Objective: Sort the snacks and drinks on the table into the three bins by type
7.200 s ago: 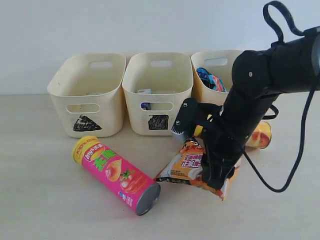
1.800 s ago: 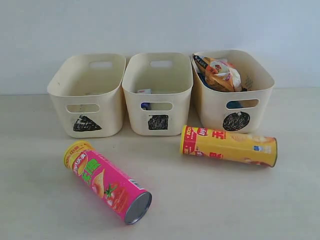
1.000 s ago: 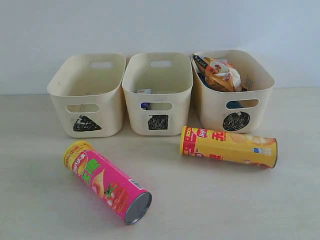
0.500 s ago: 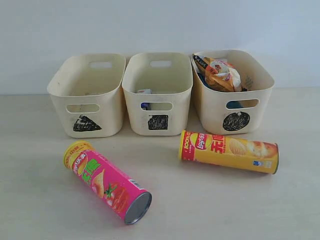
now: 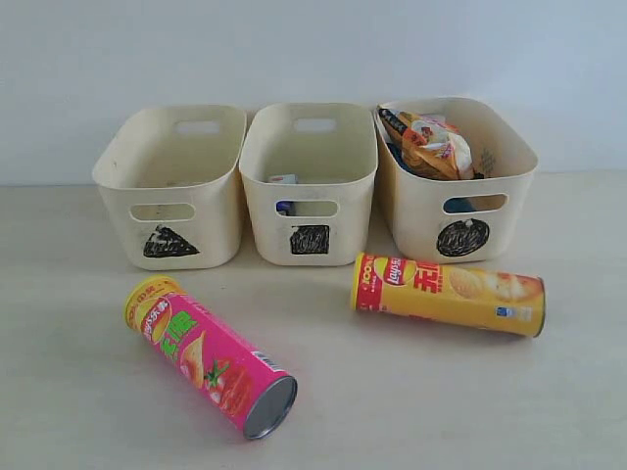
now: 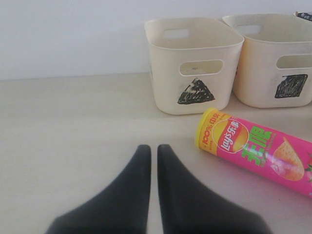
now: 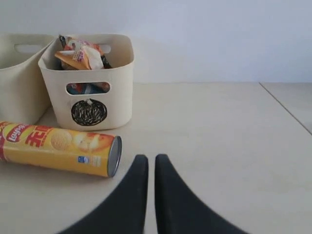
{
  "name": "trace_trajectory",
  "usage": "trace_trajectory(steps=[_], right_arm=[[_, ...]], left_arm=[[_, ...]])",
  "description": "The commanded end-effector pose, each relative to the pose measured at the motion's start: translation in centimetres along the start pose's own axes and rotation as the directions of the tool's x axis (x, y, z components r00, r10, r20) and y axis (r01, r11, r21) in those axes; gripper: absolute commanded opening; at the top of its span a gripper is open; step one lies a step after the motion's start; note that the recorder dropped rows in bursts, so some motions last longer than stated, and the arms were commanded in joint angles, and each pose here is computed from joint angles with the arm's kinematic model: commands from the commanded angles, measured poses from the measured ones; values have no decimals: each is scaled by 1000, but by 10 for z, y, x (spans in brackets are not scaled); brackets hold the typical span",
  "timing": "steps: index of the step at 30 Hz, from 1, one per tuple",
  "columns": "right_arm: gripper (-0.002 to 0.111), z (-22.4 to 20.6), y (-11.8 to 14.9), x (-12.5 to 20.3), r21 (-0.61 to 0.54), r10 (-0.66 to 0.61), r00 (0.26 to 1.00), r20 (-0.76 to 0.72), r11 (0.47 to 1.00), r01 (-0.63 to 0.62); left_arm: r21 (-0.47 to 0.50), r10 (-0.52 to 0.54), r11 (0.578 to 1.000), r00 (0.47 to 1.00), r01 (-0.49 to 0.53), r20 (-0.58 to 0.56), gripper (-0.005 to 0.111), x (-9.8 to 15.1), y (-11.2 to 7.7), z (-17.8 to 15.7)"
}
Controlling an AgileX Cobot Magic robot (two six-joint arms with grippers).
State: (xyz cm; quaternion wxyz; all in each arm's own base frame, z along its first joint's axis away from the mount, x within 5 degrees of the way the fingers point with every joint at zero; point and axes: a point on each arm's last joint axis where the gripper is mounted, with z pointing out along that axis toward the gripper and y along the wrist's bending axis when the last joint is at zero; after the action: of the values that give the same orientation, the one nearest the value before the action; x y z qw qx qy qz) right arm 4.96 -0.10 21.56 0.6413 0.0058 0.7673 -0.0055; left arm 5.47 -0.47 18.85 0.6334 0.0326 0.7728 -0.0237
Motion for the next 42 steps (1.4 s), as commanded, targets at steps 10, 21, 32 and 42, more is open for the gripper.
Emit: trace_trajectory(steps=[10,21,32,42], right_arm=[[2,10,0,30,4,-8,999,-50,1000,8],[2,10,0,30,4,-8,999,-54,1000,8],[2,10,0,30,3,-14,998,-57,1000,14],[2,10,0,30,3,-14,998,-57,1000,14]], left_arm=[[-4,-9,1000,1000,9,8,4,0,0,0],[-4,-9,1000,1000,9,8,4,0,0,0],[-4,-9,1000,1000,9,8,4,0,0,0],[-8,29,1000,999,-29,27,4,-1,0,0]])
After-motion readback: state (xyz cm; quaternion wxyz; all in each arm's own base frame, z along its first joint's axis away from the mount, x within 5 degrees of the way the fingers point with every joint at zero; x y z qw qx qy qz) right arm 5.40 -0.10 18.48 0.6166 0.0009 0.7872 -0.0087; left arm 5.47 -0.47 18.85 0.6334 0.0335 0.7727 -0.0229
